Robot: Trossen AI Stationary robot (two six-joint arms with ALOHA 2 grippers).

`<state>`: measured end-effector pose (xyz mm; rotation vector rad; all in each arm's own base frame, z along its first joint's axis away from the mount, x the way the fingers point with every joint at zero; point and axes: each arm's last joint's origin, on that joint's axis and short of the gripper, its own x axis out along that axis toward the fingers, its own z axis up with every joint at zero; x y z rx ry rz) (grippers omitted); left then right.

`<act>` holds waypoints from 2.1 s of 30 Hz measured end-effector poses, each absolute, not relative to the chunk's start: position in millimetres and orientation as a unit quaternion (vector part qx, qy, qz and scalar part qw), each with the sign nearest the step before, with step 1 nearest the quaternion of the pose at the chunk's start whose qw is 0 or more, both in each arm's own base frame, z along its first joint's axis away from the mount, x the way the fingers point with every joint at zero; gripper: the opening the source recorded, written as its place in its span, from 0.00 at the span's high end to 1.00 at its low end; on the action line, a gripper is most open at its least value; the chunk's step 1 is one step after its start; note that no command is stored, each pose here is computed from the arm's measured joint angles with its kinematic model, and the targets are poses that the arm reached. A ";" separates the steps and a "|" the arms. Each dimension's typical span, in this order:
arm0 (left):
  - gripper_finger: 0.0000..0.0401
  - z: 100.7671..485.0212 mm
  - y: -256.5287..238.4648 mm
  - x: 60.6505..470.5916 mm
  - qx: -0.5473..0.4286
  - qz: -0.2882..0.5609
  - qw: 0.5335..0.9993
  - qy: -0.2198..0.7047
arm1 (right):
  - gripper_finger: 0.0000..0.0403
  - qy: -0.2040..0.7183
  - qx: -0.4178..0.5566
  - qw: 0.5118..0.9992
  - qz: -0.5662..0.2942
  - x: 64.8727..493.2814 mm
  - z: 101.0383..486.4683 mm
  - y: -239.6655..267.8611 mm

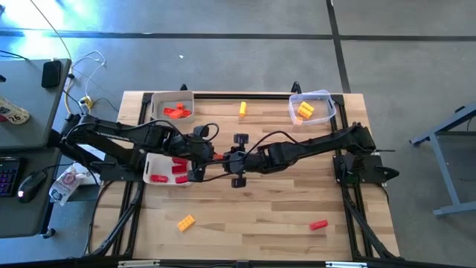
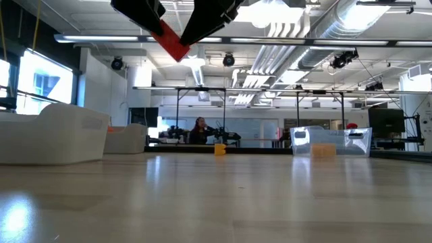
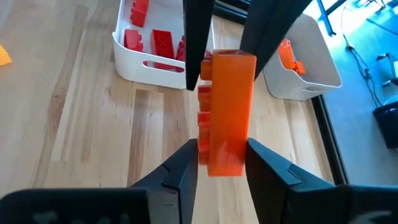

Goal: Sort & place blocks by color
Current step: Put the orange game piece into the gray bin, then put the yellow game piece into the transparent bin

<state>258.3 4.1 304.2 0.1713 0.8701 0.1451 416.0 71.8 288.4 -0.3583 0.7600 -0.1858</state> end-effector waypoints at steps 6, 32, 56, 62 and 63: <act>0.83 297.8 15.1 247.2 0.094 0.133 0.864 0.476 | 0.68 0.380 -0.174 0.904 -0.091 414.6 286.8 69.5; 0.82 283.1 159.8 174.8 -0.048 0.422 0.691 0.584 | 0.61 0.394 -0.169 0.898 -0.102 412.3 284.6 67.0; 0.66 232.3 216.3 172.6 -0.152 0.415 0.647 0.622 | 0.61 0.401 -0.171 0.894 -0.102 411.3 283.6 66.1; 0.59 232.5 216.0 172.5 -0.156 0.418 0.646 0.620 | 0.61 0.399 -0.155 0.896 -0.119 411.2 283.6 64.9; 0.58 232.9 215.5 172.1 -0.156 0.417 0.645 0.621 | 0.61 0.401 -0.151 0.895 -0.124 410.9 283.3 63.8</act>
